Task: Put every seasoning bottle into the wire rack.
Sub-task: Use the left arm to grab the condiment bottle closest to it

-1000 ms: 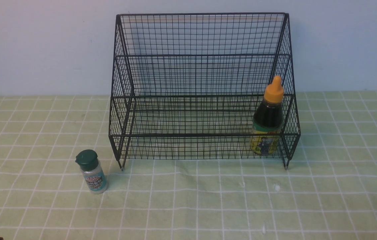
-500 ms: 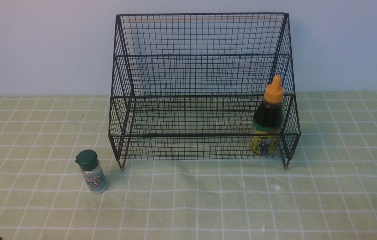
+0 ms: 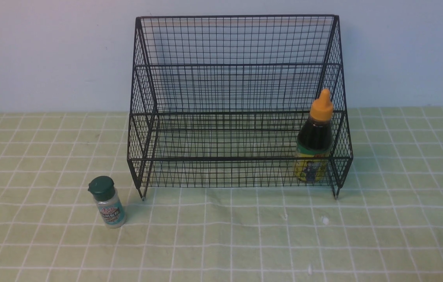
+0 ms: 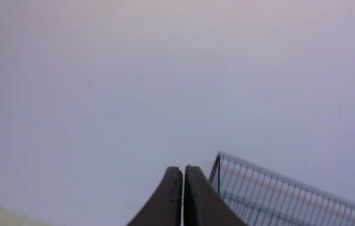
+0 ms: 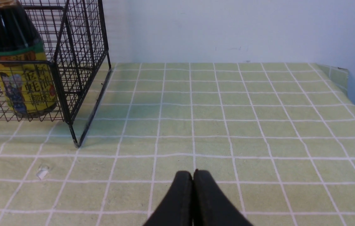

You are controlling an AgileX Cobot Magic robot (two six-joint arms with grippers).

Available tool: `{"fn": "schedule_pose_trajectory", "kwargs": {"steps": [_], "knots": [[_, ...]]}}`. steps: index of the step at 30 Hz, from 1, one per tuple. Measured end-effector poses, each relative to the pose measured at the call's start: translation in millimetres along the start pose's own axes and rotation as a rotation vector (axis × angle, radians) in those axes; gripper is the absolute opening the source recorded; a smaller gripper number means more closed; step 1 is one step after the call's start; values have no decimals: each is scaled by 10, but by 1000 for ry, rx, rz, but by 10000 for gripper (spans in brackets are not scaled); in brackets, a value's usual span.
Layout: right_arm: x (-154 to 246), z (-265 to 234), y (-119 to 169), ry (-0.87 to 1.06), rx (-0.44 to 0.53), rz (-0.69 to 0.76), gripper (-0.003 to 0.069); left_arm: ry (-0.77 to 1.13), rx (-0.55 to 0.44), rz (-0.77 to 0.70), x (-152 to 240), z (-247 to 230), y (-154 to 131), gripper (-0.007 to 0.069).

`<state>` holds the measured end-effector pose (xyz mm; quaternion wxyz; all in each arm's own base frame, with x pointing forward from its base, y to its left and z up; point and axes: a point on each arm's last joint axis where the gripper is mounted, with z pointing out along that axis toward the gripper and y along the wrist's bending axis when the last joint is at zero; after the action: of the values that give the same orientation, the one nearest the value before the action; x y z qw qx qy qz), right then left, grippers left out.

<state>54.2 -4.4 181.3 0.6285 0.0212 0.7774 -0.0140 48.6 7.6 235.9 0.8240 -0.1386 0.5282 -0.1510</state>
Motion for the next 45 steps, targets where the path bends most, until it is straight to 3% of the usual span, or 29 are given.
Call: {"fn": "schedule_pose_trajectory", "kwargs": {"steps": [3,6,11,15,19,24,33,38,44,45], "knots": [[0,0,0,0,0,0,-14,-82,27,-6,-246,39,-100,-6],[0,0,0,0,0,0,-14,-16,48,20,-521,158,-271,-6],[0,0,0,0,0,0,-14,472,12,41,-590,555,-491,-6],[0,0,0,0,0,0,-14,980,-60,99,-347,971,-522,-6],[0,0,0,0,0,0,-14,1309,-80,226,-65,1380,-447,-6],[0,0,0,0,0,0,-14,1563,-79,281,298,1887,-351,-6],[0,0,0,0,0,0,-14,1683,-4,358,668,2287,-357,-6],[0,0,0,0,0,0,-14,1613,117,467,782,2362,-471,8],[0,0,0,0,0,0,-14,1551,159,515,907,2454,-470,153],[0,0,0,0,0,0,-14,1558,160,522,948,2462,-453,230]]}}
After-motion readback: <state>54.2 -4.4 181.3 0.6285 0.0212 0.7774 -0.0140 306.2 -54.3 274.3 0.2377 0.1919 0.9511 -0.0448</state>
